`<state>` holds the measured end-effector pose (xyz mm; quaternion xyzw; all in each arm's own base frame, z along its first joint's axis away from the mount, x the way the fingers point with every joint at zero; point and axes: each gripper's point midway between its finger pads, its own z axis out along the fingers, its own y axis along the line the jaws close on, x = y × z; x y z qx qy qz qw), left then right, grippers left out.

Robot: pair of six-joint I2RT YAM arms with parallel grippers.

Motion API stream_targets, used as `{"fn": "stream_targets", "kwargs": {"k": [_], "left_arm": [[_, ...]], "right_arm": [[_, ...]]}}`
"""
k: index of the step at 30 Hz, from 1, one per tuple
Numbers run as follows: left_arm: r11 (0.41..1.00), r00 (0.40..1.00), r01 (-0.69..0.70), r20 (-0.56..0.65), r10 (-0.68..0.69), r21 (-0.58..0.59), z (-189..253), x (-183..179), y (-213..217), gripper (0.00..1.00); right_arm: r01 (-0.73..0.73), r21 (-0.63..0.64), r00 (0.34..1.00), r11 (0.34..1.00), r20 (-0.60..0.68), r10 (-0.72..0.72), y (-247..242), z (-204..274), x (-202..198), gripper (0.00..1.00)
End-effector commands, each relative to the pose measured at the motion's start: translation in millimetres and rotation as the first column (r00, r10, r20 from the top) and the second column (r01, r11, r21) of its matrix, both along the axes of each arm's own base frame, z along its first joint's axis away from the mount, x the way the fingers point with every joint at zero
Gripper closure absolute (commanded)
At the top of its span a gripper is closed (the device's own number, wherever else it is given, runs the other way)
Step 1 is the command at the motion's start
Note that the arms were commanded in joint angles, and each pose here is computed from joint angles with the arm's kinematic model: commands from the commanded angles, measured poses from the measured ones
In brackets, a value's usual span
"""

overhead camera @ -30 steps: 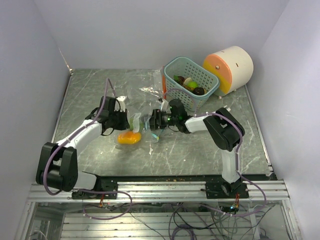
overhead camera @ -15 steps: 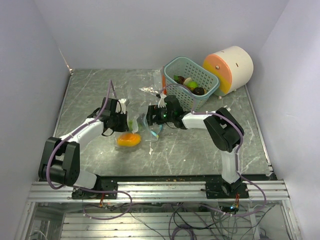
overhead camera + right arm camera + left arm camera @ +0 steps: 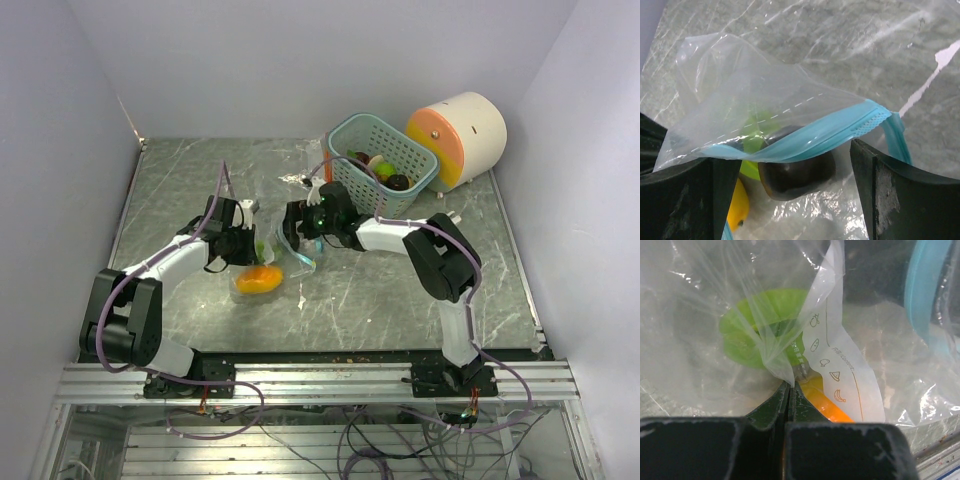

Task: Open the zip-top bag and remove the fake food
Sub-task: Pick up the fake fruit from the zipper food storage bag, then place the fake fruit in the bin.

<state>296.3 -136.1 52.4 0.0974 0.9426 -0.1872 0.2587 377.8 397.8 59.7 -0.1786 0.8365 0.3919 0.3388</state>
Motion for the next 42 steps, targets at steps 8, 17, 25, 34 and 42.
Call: {"fn": "stream_targets", "kwargs": {"k": [8,17,25,34,42], "left_arm": [[1.0,1.0,0.022,0.001,-0.022,-0.003,4.0,0.9,-3.9,0.93],[1.0,1.0,0.025,-0.007,-0.025,-0.005,2.1,0.7,-4.5,0.93],[1.0,1.0,0.026,-0.01,-0.026,-0.004,1.5,0.8,-4.5,0.93],[1.0,1.0,0.028,-0.003,-0.028,-0.007,3.4,1.6,-5.2,0.93],[0.999,1.0,0.031,-0.005,-0.031,-0.012,3.1,2.5,-6.2,0.93]], "right_arm": [[-0.035,-0.159,0.999,0.987,-0.016,0.033,-3.1,-34.4,-2.8,0.18],[-0.009,-0.187,1.0,0.982,-0.019,0.006,-13.7,-36.4,-8.9,0.44],[0.057,-0.237,0.998,0.97,0.04,-0.049,-34.6,-13.8,2.9,0.63],[0.18,-0.189,0.977,0.965,0.15,-0.153,-82.1,62.3,26.7,0.67],[0.348,-0.088,0.908,0.933,0.278,-0.313,-154.5,156.1,71.2,0.68]]}}
